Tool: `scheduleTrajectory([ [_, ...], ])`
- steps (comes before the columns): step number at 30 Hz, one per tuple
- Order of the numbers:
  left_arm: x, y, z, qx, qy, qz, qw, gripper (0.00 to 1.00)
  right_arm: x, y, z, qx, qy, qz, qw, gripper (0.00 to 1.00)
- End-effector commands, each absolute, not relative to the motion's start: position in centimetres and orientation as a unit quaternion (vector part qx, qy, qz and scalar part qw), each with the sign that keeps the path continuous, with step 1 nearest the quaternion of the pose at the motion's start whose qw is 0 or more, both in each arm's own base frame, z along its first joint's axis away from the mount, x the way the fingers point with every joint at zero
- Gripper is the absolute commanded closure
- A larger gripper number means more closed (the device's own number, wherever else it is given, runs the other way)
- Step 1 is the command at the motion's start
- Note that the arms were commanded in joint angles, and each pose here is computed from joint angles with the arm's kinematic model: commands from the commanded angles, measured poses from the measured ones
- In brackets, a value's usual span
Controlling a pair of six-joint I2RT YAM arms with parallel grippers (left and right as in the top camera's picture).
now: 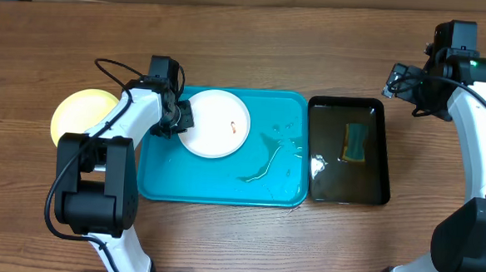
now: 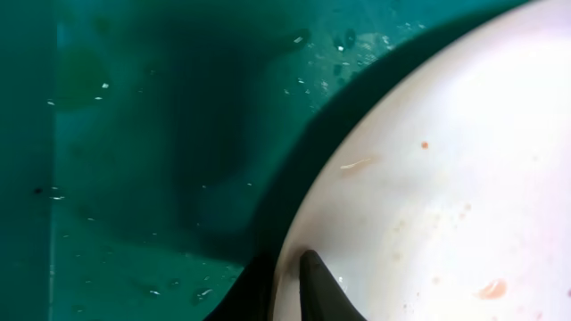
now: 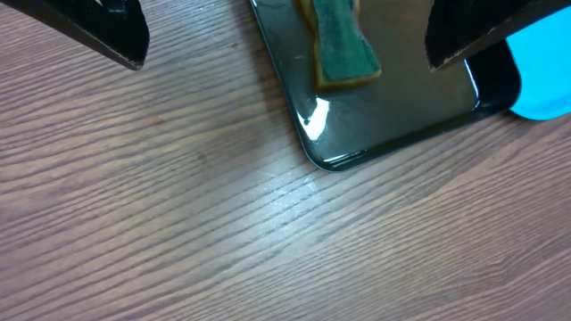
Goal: Clean dirty plates on tray and stack at the side
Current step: 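Reach the right gripper down toward the sponge in the black tray, then grasp the sponge with the right gripper and rub it in the water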
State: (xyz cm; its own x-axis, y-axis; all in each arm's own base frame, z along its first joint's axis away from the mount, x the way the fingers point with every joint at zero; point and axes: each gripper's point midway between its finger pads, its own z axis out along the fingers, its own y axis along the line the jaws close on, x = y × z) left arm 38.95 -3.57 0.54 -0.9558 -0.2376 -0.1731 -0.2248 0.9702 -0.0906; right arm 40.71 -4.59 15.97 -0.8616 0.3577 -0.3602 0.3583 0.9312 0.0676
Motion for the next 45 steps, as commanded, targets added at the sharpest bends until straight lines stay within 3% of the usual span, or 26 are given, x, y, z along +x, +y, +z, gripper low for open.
scheduleTrajectory([
  [1, 37.0, -5.5, -1.0, -0.109, 0.989, -0.083, 0.050, 0.91, 41.4, -2.8, 16.9, 0.177, 0.962, 0.051, 0.200, 0.00],
  [5, 37.4, -5.5, -0.9, -0.110, 0.989, -0.086, 0.057, 0.91, 38.8, 1.2, 16.5, 0.163, 0.966, 0.154, 0.130, 0.00],
  [7, 37.6, -5.5, -0.9, -0.109, 0.988, -0.087, 0.061, 0.91, 37.3, 2.6, 16.2, 0.160, 0.966, 0.178, 0.094, 0.09],
  [9, 37.7, -5.5, -0.9, -0.109, 0.988, -0.087, 0.063, 0.90, 35.7, 2.6, 15.3, 0.157, 0.974, 0.151, 0.063, 0.19],
  [13, 37.8, -5.5, -0.9, -0.109, 0.988, -0.087, 0.064, 0.87, 33.6, 2.3, 12.6, 0.137, 0.987, 0.074, 0.029, 0.25],
  [23, 37.8, -5.5, -0.9, -0.109, 0.988, -0.087, 0.064, 0.86, 33.9, 3.5, 5.8, 0.086, 0.994, 0.005, 0.068, 0.27],
  [37, 37.8, -5.5, -0.9, -0.109, 0.988, -0.087, 0.065, 0.85, 33.0, 4.3, 0.6, 0.083, 0.991, 0.037, 0.094, 0.32],
  [38, 37.8, -5.5, -0.9, -0.109, 0.988, -0.087, 0.065, 0.85, 33.1, 4.3, 0.5, 0.083, 0.991, 0.038, 0.097, 0.37],
  [39, 37.8, -5.5, -0.9, -0.109, 0.988, -0.088, 0.065, 0.85, 33.2, 4.3, 0.5, 0.083, 0.991, 0.038, 0.101, 0.50],
  [40, 37.8, -5.5, -0.9, -0.109, 0.988, -0.087, 0.065, 0.85, 33.3, 4.4, 0.5, 0.083, 0.991, 0.039, 0.102, 0.54],
  [43, 37.8, -5.5, -0.9, -0.109, 0.988, -0.088, 0.065, 0.85, 33.7, 4.7, 0.6, 0.082, 0.990, 0.048, 0.108, 0.82],
  [45, 37.8, -5.5, -0.9, -0.109, 0.988, -0.087, 0.065, 0.85, 33.9, 4.9, 0.6, 0.081, 0.989, 0.055, 0.112, 0.84],
])
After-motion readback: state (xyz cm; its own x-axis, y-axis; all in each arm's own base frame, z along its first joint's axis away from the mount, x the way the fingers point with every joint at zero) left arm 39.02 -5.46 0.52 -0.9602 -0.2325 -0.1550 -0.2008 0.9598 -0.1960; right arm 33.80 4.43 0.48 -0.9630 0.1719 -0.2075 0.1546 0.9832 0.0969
